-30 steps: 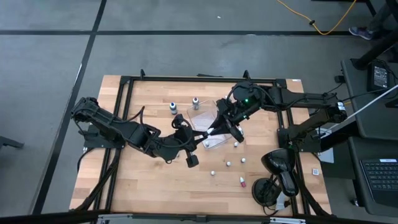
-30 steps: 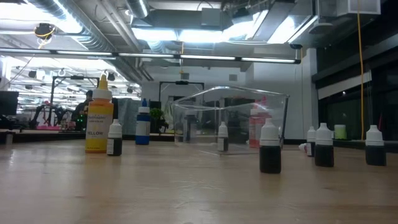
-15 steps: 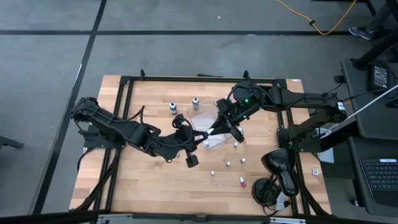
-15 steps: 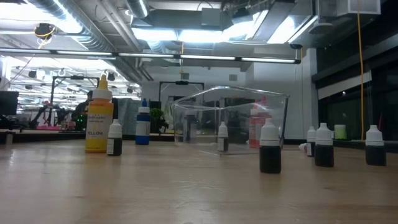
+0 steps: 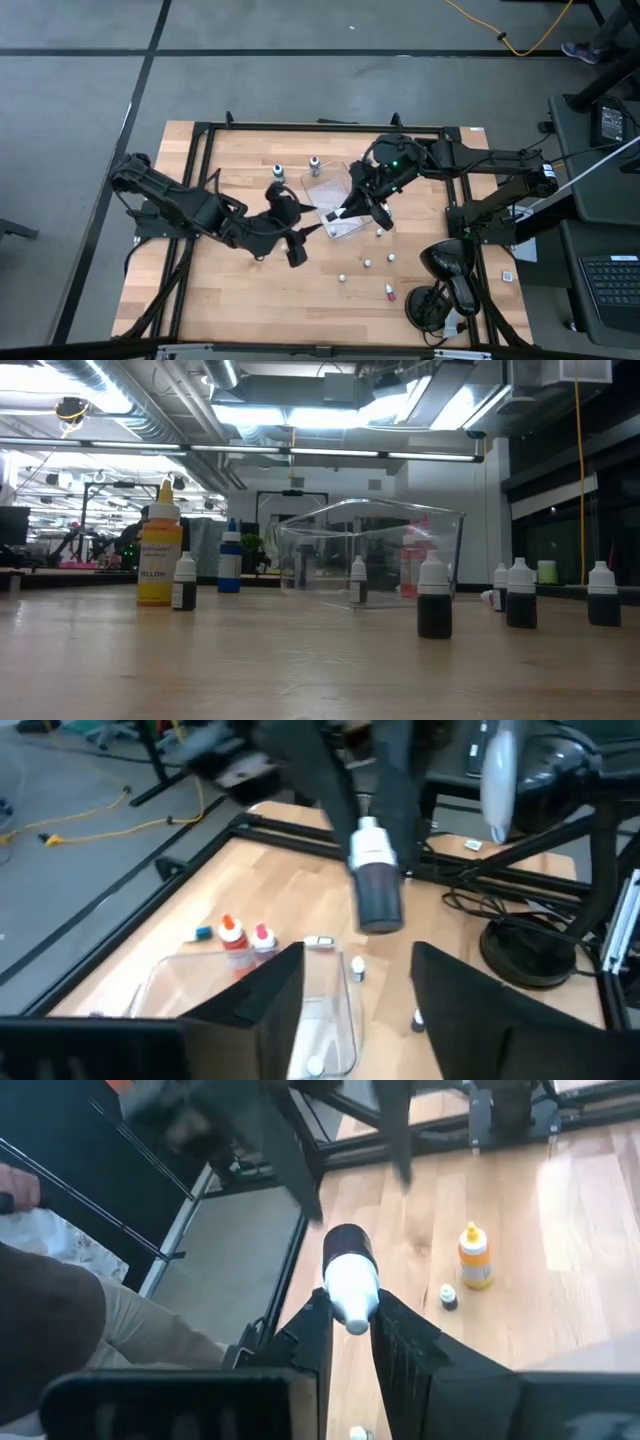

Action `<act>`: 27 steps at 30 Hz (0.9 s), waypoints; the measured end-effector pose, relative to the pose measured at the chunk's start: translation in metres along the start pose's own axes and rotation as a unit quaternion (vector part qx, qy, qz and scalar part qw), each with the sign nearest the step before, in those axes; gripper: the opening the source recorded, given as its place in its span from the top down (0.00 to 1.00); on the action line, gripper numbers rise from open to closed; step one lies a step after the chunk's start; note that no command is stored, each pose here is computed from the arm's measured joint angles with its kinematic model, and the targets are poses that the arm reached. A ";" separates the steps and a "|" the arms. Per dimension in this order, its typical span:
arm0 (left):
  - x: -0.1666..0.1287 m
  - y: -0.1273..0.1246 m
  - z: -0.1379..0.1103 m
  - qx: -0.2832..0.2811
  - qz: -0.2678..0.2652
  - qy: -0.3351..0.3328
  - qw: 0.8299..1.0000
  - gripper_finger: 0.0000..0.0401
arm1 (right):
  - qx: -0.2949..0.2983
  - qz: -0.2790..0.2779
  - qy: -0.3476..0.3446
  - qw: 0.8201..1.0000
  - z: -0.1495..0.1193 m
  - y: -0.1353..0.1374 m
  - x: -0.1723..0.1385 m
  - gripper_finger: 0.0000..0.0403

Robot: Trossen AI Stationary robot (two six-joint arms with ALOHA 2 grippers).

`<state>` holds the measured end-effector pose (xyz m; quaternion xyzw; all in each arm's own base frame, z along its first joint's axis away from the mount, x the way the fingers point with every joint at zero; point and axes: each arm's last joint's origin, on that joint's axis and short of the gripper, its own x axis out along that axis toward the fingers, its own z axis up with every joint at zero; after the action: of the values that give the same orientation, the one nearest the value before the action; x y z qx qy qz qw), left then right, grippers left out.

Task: Pick & Place food coloring
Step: Put the small pink food coloring bottle into the bottom of the bin

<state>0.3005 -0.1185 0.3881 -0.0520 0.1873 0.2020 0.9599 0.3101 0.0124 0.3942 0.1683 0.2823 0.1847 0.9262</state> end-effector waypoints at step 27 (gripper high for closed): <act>-0.097 0.066 0.010 -0.073 0.016 0.002 0.997 0.42 | 0.094 -0.141 0.126 0.977 -0.025 -0.060 0.028 0.85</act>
<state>0.1942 -0.0922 0.4327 -0.1198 0.1750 0.2302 0.9497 0.3320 -0.0224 0.3363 0.1884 0.4341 0.0451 0.8798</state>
